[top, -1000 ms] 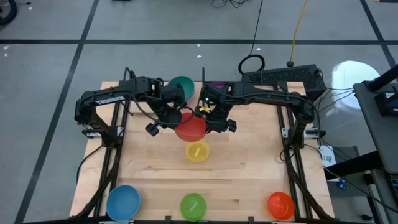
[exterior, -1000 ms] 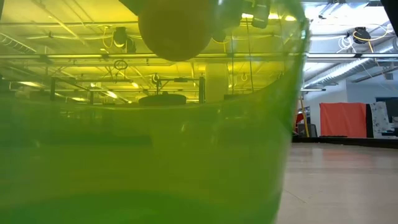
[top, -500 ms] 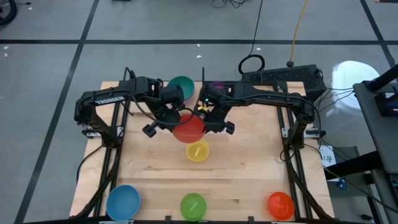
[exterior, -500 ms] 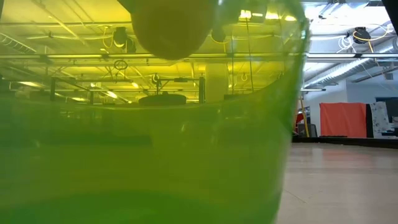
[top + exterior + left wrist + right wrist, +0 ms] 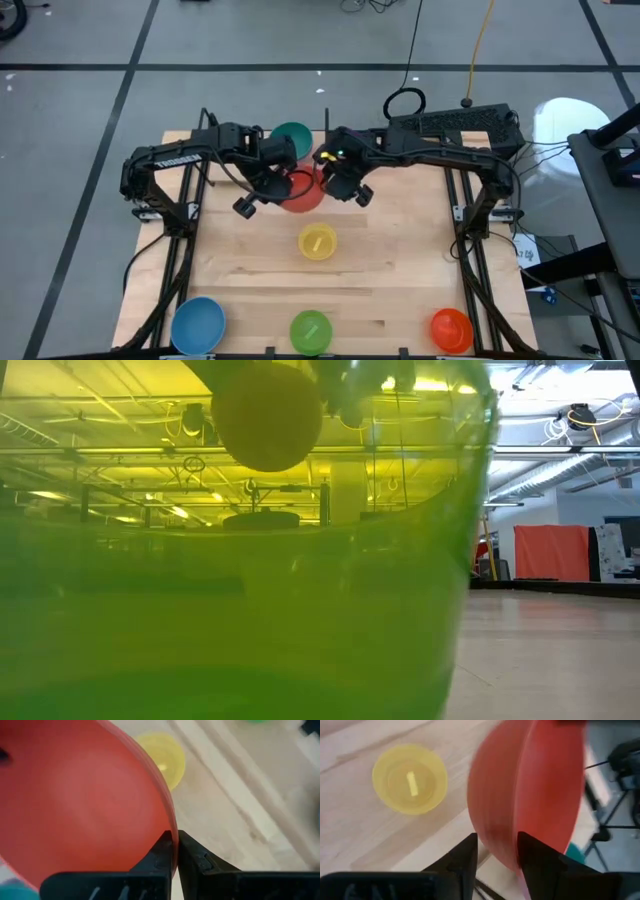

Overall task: Place and stack bowls onto a shelf
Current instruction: Stack the big orange bowl into the green bowl on the shelf

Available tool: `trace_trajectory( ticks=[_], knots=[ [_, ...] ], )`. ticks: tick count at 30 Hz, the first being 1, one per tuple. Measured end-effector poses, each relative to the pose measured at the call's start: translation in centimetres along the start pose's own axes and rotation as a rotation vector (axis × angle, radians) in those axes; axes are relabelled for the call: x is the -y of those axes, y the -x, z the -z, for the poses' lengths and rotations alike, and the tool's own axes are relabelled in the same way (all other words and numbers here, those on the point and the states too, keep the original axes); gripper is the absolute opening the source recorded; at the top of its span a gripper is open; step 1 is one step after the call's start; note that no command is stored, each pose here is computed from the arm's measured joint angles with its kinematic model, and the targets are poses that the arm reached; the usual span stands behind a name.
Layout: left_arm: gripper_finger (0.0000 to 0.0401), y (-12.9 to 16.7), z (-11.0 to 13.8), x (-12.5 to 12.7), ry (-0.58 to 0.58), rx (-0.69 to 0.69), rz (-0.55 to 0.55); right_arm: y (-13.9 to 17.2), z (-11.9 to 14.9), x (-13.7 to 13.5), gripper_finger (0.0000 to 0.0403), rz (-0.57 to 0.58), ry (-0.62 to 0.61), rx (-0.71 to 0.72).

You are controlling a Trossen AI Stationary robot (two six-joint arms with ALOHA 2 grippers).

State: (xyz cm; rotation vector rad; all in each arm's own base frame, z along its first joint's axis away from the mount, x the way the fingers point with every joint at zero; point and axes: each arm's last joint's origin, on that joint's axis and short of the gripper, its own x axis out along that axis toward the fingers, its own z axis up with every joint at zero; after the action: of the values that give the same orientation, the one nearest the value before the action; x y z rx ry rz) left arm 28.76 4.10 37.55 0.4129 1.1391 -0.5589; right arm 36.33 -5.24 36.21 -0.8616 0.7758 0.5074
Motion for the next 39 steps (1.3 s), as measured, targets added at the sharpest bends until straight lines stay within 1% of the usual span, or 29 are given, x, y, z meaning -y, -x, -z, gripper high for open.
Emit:
trace_trajectory(
  ticks=[5, 8, 11, 17, 20, 24, 27, 32, 36, 39],
  knots=[
    [0.001, 0.6, 0.5, 0.1, 0.006, -0.032, -0.043, 2.1, -0.3, -0.1, 0.0131, 0.047, -0.023, 0.021],
    [0.001, 1.2, 1.0, -0.1, 0.012, -0.083, -0.121, 3.6, -0.3, -0.2, 0.0132, 0.081, -0.05, 0.032],
    [0.001, 1.7, 1.9, -0.7, 0.054, -0.118, -0.175, 5.3, -0.2, -0.3, 0.0132, 0.136, -0.083, 0.024],
    [0.001, 2.7, 4.0, -2.6, 0.163, -0.146, -0.268, 8.6, 0.1, -0.7, 0.0132, 0.306, -0.138, -0.107],
    [0.001, 3.0, 5.2, -3.9, 0.222, -0.159, -0.302, 10.4, 0.1, -1.0, 0.0132, 0.364, -0.167, -0.114],
    [0.001, 3.6, 6.5, -5.4, 0.264, -0.126, -0.364, 12.3, 0.1, -1.6, 0.0132, 0.408, -0.212, -0.081],
    [0.001, 3.5, 7.3, -6.5, 0.302, -0.076, -0.349, 13.7, 0.0, -2.1, 0.0132, 0.437, -0.24, -0.056],
    [0.001, 1.8, 8.3, -8.5, 0.333, -0.118, -0.3, 15.4, -0.1, -2.8, 0.0132, 0.473, -0.246, -0.03],
    [0.001, 0.3, 9.2, -10.3, 0.361, -0.137, -0.282, 16.4, -0.1, -3.2, 0.0132, 0.501, -0.283, -0.001],
    [0.001, -0.9, 10.1, -11.5, 0.392, -0.169, -0.246, 17.0, -0.2, -3.4, 0.0132, 0.514, -0.303, 0.014]
  ],
)
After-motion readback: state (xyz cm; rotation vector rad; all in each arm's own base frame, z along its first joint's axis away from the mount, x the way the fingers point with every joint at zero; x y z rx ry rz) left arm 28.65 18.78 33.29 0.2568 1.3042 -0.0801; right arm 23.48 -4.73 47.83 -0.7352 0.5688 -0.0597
